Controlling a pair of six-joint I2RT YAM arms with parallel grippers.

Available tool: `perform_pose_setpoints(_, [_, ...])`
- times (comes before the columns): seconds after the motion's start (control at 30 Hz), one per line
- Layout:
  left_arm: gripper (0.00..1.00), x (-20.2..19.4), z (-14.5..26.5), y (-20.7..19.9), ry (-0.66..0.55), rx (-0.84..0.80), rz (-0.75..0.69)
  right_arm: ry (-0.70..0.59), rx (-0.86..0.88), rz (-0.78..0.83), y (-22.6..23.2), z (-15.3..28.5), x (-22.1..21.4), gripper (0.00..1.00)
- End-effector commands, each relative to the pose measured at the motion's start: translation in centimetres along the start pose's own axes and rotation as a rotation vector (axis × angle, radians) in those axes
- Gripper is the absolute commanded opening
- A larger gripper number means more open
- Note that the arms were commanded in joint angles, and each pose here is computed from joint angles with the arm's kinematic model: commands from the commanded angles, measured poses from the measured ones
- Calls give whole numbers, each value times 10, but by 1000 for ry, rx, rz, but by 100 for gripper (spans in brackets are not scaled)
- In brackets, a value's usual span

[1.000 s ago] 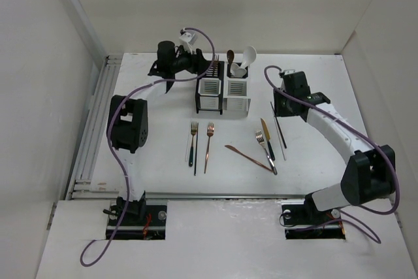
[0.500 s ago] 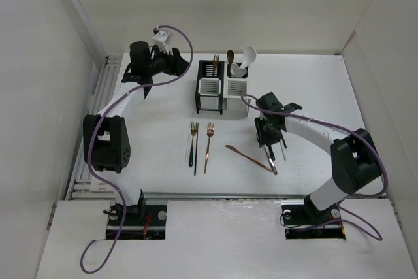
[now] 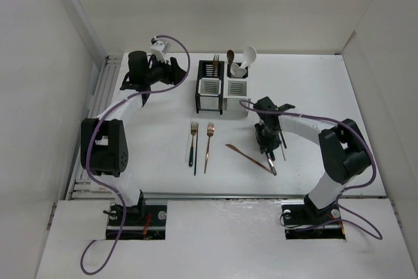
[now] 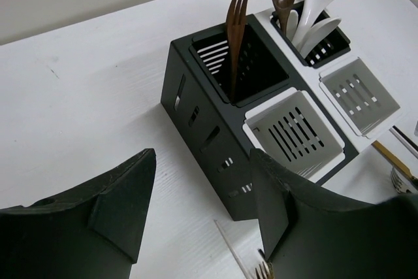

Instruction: Sort the eating utensils into containers

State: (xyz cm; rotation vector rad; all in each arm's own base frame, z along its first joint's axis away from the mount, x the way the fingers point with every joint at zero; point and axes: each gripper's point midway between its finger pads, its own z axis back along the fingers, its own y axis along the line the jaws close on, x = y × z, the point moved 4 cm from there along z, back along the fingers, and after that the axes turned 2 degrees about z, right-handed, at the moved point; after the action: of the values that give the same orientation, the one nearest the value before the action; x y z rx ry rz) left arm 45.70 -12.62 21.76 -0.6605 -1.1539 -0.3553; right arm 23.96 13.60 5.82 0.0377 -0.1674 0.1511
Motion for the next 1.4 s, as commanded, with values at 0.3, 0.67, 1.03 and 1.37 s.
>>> perform_pose_setpoints(0.3, [56, 37, 17, -10, -111, -3, -76, 0, -69, -22, 0, -8, 3, 0])
perform_pose_setpoints(0.67, [56, 38, 24, -4, -112, 42, -87, -553, -80, 272, 43, 147, 76, 0])
perform_pose_setpoints(1.03, [59, 18, 44, 15, -44, 167, -61, -1498, 122, 274, 128, 300, 237, 0])
perform_pose_setpoints(1.37, [60, 28, 57, 25, -42, 216, -103, -1639, 190, 263, 173, 271, 324, 0])
